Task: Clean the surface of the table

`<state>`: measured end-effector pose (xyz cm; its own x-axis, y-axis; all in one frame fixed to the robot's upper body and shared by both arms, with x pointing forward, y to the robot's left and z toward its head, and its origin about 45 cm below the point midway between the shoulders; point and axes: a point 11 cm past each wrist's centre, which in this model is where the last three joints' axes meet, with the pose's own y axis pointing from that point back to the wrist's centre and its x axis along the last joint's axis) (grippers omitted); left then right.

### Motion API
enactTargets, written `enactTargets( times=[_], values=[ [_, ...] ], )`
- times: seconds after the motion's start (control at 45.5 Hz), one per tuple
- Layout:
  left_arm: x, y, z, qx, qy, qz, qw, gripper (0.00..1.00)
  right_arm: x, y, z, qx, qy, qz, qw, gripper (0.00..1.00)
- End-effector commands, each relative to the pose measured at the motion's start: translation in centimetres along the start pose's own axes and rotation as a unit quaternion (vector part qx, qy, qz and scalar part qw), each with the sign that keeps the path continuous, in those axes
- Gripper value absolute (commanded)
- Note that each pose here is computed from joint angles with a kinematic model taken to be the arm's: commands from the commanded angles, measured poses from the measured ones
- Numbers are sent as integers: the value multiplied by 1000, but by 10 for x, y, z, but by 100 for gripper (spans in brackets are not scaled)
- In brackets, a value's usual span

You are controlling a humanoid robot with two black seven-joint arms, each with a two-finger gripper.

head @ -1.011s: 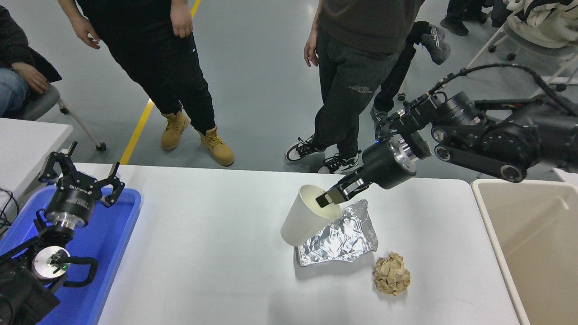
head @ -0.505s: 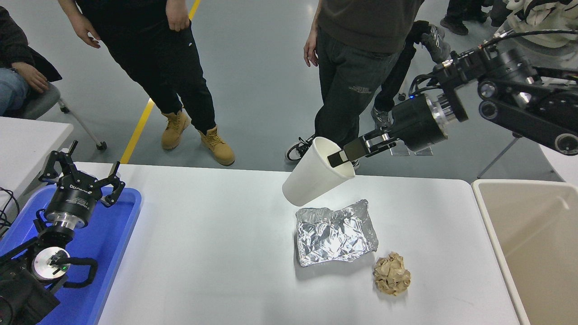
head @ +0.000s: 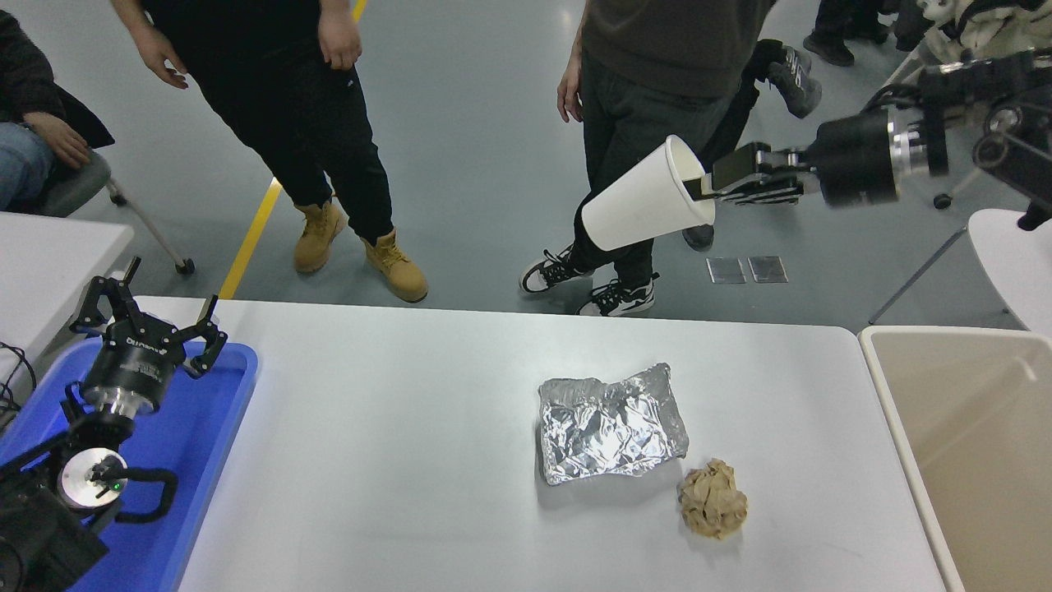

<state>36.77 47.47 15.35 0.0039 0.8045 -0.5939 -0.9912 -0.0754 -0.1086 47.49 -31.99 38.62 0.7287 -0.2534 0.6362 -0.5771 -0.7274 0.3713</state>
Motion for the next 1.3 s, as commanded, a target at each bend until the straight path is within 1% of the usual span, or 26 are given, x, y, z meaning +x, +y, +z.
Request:
enactTargets(
  times=[0.0,0.264,0.549,0.747,0.967,1.121,1.275],
  values=[
    [0,0,0,0,0,0,1000,100,32,70,66,-69,-73,151,983,0],
    [0,0,0,1,0,0,1000,100,30,126,117,-137,-110,257,951,0],
    [0,0,0,0,0,0,1000,100,17,167,153,-209,-121,328,913,0],
    [0,0,0,0,0,0,1000,100,2,202,182,-294,-140,379,866,0],
    [0,0,0,0,0,0,1000,100,-27,230,210,-358,-168,410,822,0],
    [0,0,0,0,0,0,1000,100,-46,245,223,-377,-188,423,802,0],
    [0,0,0,0,0,0,1000,100,-54,255,229,-394,-188,430,790,0]
  ],
)
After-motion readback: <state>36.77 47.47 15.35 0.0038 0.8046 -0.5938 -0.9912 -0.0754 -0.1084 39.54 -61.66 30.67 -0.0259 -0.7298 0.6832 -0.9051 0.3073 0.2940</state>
